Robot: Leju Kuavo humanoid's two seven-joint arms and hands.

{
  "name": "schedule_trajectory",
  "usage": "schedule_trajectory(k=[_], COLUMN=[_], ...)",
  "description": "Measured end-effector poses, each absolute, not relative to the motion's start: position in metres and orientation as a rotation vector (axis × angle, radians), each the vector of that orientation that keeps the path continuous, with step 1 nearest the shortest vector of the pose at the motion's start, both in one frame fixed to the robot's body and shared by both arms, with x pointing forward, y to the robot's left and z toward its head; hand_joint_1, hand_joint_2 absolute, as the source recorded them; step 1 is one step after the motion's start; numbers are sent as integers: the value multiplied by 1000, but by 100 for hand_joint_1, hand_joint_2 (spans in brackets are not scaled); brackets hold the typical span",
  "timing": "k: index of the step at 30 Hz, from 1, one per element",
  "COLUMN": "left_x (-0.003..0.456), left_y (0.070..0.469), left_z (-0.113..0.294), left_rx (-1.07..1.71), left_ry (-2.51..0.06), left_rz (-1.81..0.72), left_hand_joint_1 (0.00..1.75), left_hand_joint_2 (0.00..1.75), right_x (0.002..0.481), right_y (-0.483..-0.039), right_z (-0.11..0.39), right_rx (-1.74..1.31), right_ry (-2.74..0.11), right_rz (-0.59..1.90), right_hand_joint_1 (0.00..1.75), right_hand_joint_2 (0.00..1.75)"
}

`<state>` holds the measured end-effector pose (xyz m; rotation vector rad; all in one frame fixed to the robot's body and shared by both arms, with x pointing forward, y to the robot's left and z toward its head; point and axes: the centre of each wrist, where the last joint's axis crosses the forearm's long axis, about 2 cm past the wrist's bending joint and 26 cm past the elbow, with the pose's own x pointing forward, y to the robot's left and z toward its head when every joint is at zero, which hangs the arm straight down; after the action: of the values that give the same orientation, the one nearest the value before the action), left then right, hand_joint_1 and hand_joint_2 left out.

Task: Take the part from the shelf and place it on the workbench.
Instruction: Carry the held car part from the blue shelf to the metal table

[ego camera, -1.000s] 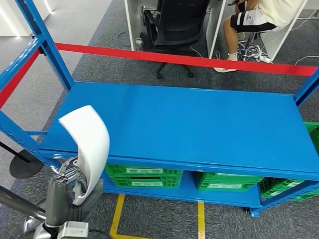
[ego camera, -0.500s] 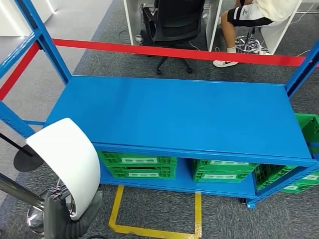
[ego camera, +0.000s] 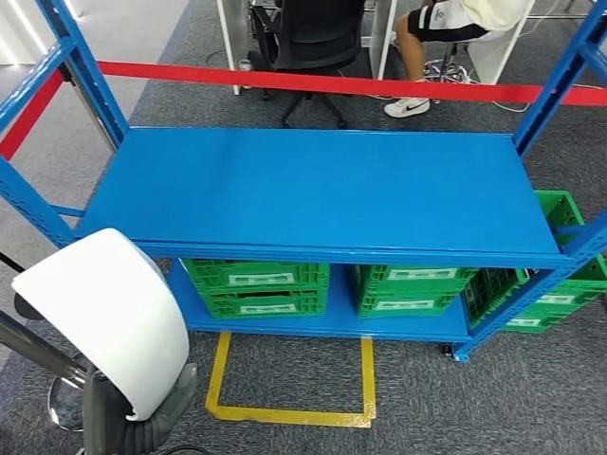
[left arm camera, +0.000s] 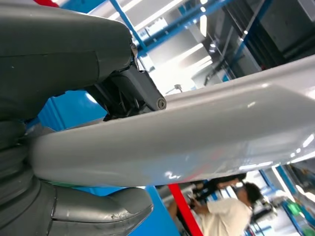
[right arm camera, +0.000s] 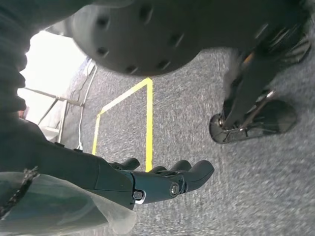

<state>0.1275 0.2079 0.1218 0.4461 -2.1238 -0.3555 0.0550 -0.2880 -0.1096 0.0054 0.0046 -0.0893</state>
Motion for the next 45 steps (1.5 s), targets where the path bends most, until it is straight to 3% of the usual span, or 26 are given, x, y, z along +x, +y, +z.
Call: schedule_trajectory(k=[45], left_x=[137], left_y=[204], left_z=[121], left_rx=[392], left_ry=[-2134], left_rz=[-320], left_hand_joint_1=[175], left_hand_joint_2=[175], right_x=[44], right_y=[-289], right_z=[-111], right_rx=[27], right_ry=[51], right_rz=[-143], right_hand_joint_1=[0], right_hand_joint_2=[175])
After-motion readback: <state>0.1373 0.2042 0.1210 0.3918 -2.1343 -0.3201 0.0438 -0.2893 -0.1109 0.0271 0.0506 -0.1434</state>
